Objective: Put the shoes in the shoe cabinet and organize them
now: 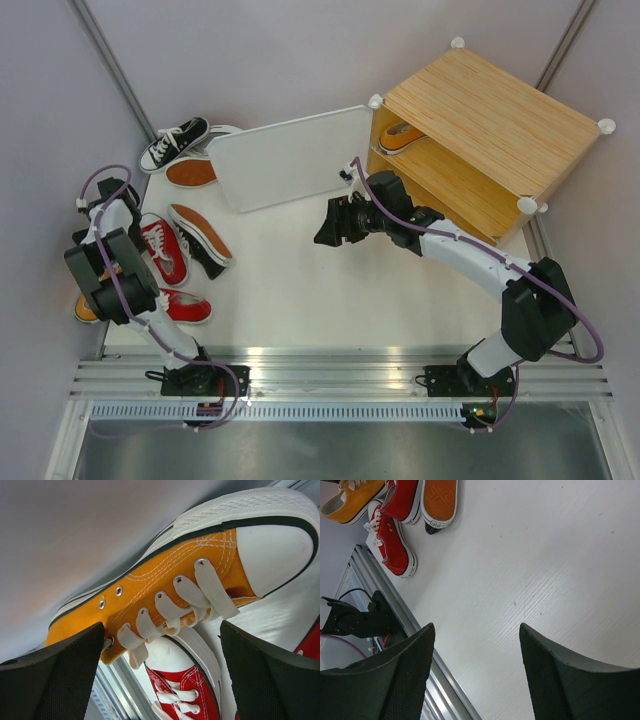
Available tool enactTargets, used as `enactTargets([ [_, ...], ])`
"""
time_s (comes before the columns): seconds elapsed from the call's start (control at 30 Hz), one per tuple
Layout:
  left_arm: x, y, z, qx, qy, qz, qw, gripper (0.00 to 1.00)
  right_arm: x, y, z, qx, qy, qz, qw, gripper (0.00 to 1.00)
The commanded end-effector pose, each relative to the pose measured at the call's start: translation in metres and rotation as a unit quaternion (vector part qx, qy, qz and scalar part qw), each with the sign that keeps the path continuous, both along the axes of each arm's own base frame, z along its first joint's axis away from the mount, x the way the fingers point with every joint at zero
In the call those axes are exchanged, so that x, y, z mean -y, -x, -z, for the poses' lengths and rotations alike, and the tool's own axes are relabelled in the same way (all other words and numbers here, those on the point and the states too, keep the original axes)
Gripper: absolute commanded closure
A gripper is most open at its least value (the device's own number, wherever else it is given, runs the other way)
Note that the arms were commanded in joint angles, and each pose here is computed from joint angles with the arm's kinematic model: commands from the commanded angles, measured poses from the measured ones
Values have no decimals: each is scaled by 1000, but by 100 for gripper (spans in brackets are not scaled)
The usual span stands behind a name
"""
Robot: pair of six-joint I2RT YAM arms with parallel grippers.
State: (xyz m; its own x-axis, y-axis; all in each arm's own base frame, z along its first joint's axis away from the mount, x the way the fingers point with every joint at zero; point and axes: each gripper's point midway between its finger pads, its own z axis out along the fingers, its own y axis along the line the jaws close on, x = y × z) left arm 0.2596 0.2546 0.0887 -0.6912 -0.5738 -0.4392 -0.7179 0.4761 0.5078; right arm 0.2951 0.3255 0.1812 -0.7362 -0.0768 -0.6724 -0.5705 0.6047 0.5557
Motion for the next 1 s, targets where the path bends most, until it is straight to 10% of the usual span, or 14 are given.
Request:
enactTargets([
  [0.0, -5, 1, 3, -5, 1, -11, 1000, 2, -9, -1, -9, 15, -21, -14, 1000, 27],
  [0.1, -3, 0, 7, -2, 7, -12, 1000, 12, -9, 0, -8, 15, -21, -15, 1000, 27],
  [0.43, 5, -4, 5, 22, 27, -8, 999, 96, -9, -1, -10, 20, -24, -14, 999, 28],
  [0.97, 45, -39, -104, 203, 26, 37, 978, 98, -7, -6, -24, 42, -27, -5, 999, 28],
])
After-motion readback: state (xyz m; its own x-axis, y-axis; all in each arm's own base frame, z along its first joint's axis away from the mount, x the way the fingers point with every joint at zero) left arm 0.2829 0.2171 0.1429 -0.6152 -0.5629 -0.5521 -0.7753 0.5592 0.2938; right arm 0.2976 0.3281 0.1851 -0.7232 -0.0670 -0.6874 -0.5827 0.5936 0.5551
